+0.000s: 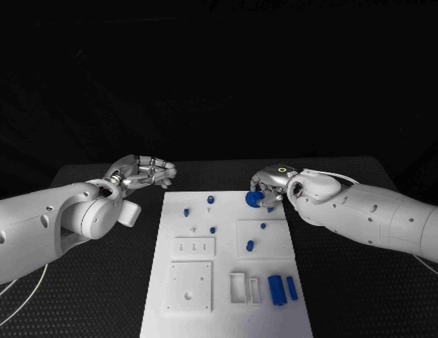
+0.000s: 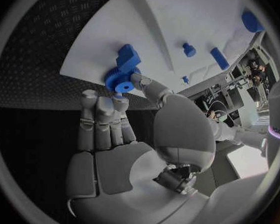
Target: Assemble the parts on the task board
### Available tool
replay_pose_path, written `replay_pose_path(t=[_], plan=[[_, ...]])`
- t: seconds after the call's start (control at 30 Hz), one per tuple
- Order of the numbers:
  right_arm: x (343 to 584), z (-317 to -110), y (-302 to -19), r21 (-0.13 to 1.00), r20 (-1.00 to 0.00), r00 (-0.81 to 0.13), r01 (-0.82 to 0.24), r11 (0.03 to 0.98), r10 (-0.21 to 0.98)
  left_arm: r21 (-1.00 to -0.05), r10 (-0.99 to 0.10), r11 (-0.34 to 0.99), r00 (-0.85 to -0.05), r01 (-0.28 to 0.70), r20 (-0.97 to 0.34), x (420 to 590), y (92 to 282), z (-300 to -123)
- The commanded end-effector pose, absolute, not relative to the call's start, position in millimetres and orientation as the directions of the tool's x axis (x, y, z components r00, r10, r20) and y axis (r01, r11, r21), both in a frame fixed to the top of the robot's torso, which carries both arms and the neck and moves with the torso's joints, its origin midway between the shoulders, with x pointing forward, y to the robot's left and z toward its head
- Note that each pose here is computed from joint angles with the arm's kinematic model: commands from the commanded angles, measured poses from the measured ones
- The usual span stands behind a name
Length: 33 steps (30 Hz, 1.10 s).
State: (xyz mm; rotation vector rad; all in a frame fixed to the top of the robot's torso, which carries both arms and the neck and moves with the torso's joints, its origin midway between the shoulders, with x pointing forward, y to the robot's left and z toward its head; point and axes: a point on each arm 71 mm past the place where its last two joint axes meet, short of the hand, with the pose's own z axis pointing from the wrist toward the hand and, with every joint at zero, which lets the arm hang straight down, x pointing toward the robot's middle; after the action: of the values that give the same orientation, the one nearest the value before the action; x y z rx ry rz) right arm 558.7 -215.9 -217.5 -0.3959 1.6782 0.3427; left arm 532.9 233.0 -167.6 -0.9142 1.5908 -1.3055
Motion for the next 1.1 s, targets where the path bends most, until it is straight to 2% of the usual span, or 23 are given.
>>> replay_pose_path(t=[0.03,0.63,1.1], plan=[[554.6,-233.0,-219.2,-0.040,-0.974,-0.180,-0.445,0.894,-0.134,-0.983,-0.912,0.181,-0.376,-0.011,-0.163,532.4,230.6,-166.3],[550.9,-225.5,-211.0,-0.058,-0.989,-0.093,-0.472,0.880,-0.115,-0.983,-0.914,0.183,-0.371,-0.013,-0.165,532.6,231.8,-166.3],[547.9,-203.5,-186.6,-0.083,-0.996,0.029,-0.488,0.869,-0.079,-0.983,-0.916,0.185,-0.366,-0.014,-0.167,532.9,234.0,-166.2]])
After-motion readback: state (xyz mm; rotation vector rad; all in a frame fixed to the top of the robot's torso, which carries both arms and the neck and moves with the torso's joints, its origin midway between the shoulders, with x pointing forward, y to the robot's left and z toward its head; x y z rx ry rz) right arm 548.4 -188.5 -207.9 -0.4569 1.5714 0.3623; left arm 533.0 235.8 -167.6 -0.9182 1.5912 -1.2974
